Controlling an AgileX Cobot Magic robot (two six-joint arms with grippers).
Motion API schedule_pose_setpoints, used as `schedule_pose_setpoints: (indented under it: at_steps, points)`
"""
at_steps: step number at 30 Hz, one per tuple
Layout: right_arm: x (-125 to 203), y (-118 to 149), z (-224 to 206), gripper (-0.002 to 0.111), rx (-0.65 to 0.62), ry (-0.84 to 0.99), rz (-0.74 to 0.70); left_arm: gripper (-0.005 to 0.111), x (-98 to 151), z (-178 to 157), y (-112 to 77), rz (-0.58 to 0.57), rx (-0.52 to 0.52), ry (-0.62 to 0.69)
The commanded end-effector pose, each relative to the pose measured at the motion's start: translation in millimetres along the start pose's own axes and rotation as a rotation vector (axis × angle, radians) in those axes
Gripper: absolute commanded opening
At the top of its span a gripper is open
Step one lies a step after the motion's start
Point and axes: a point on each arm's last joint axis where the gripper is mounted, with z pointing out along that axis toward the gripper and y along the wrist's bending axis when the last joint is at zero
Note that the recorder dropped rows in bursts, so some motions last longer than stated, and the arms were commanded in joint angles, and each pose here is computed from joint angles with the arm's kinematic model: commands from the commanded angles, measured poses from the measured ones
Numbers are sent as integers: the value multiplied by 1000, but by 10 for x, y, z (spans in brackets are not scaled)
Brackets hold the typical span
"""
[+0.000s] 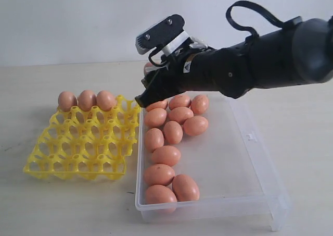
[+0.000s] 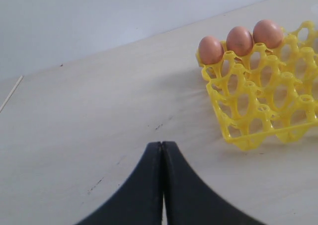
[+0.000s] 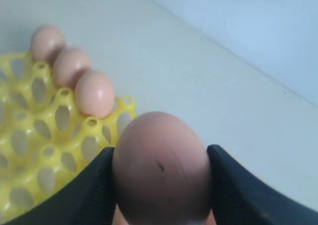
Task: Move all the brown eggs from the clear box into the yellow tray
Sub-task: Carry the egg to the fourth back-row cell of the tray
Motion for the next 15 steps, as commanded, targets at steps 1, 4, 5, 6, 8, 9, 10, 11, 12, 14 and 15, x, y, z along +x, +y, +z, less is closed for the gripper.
schedule_pose_setpoints:
  at_steps: [1,4,5,6,8,9,10,11,12,14,15]
  points:
    - [-47,14,301,0,-11,-75,48,0,-22,-9,3,-5,-1,-18]
    - [-65,30,507,0,-32,-87,89,0,-22,-9,3,-5,-1,-18]
    - [-88,29,561,0,-34,-98,106,0,-22,-9,3,-5,-1,-18]
    - [-85,33,630,0,-38,-103,118,0,-22,-9,3,-5,-1,-18]
    - [-71,46,754,0,-47,-113,125,0,-22,-9,3,-5,-1,-18]
    - [-67,51,812,0,-51,-115,128,0,-22,-9,3,-5,-1,-18]
    - [-59,54,869,0,-53,-115,137,0,-22,-9,3,-5,-1,-18]
    - [-51,56,910,0,-54,-115,146,0,-22,-9,3,-5,-1,-18]
    - [-36,61,959,0,-56,-113,152,0,-22,-9,3,-5,-1,-18]
    - [-18,67,1043,0,-60,-112,178,0,-22,-9,3,-5,-1,-18]
    - [6,72,1089,0,-61,-108,191,0,-22,-9,3,-5,-1,-18]
